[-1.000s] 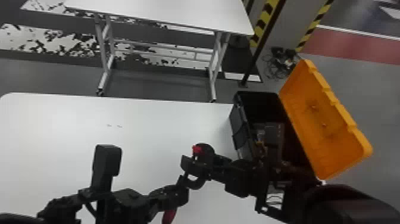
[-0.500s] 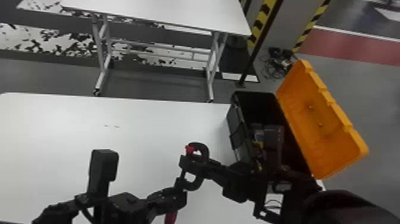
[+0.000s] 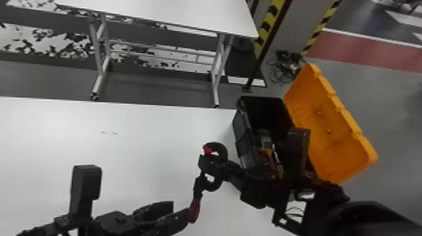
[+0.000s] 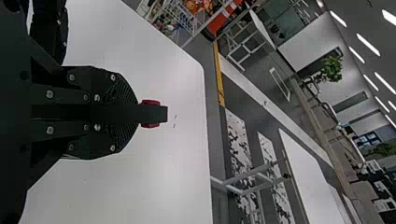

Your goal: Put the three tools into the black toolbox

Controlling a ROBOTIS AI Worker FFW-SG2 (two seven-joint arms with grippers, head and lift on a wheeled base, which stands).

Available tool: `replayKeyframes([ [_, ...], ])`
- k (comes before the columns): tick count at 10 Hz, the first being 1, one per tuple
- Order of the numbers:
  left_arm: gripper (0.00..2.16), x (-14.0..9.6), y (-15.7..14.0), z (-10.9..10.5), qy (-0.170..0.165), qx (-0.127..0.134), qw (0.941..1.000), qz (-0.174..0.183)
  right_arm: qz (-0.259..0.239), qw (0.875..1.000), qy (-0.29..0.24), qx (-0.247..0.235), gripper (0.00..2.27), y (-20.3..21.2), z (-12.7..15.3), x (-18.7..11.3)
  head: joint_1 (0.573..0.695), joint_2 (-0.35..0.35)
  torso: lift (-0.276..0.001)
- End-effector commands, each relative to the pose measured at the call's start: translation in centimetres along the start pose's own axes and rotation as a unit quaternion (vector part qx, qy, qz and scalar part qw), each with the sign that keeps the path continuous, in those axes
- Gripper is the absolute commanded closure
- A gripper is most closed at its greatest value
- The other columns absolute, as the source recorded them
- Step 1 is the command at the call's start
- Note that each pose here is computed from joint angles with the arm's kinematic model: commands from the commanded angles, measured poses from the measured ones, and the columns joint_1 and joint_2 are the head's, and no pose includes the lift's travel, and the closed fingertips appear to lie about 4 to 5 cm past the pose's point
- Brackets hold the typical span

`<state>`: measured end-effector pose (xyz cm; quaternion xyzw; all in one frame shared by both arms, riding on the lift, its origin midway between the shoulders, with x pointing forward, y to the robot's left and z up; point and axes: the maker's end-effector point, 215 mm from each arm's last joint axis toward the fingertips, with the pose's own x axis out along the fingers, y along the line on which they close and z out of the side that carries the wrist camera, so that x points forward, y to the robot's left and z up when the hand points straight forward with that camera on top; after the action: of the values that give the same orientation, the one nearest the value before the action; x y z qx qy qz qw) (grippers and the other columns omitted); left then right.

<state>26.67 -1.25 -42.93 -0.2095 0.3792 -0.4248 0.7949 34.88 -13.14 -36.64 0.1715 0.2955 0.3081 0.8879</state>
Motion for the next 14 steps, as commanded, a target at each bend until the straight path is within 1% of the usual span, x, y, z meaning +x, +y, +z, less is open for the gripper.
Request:
replayKeyframes([
  [1,0.02,-1.6,1.5,-0.7,-0.007,-0.019,0.9997,0.016,-0.023,0.999,-0.023,-0.02,2.23,-1.1,2.3,-1.6,0.695,-0.271,-0.051],
  [3,0.02,-3.5,4.0,-1.0,-0.026,-0.025,0.9982,0.048,-0.076,0.994,-0.059,-0.06,2.23,-4.2,6.1,-4.1,0.695,-0.275,-0.051],
  [5,0.02,-5.2,6.1,-2.0,-0.038,-0.026,0.996,0.077,-0.143,0.978,-0.093,-0.118,2.23,-8.2,9.8,-7.4,0.695,-0.288,-0.051],
  [6,0.03,-5.9,6.9,-2.4,-0.041,-0.026,0.9952,0.085,-0.164,0.972,-0.102,-0.133,2.23,-9.5,10.9,-9.2,0.695,-0.309,-0.051],
  [7,0.03,-6.3,7.2,-2.7,-0.042,-0.025,0.9946,0.091,-0.188,0.961,-0.119,-0.165,2.23,-10.5,12.7,-10.9,0.695,-0.329,-0.051],
  [8,0.03,-6.4,7.3,-2.9,-0.042,-0.023,0.9948,0.09,-0.213,0.949,-0.124,-0.194,2.23,-11.6,13.2,-12.4,0.695,-0.342,-0.051],
  [9,0.03,-6.7,7.5,-2.8,-0.047,-0.019,0.9948,0.088,-0.23,0.938,-0.126,-0.225,2.23,-12.7,13.7,-13.3,0.695,-0.35,-0.051],
  [10,0.03,-6.8,7.3,-2.9,-0.047,-0.02,0.995,0.085,-0.237,0.929,-0.125,-0.255,2.23,-13.4,13.5,-13.7,0.695,-0.35,-0.051],
  [11,0.03,-7.3,7.5,-2.5,-0.051,-0.018,0.9949,0.086,-0.242,0.927,-0.118,-0.261,2.23,-14.6,12.5,-13.7,0.695,-0.35,-0.051],
  [12,0.02,-7.5,7.5,-2.4,-0.052,-0.018,0.9951,0.082,-0.249,0.927,-0.118,-0.255,2.23,-16.0,11.8,-13.7,0.695,-0.35,-0.051],
  [14,0.02,-7.6,7.4,-2.3,-0.052,-0.015,0.9952,0.082,-0.257,0.93,-0.117,-0.234,2.23,-18.6,10.0,-13.6,0.695,-0.35,-0.051],
])
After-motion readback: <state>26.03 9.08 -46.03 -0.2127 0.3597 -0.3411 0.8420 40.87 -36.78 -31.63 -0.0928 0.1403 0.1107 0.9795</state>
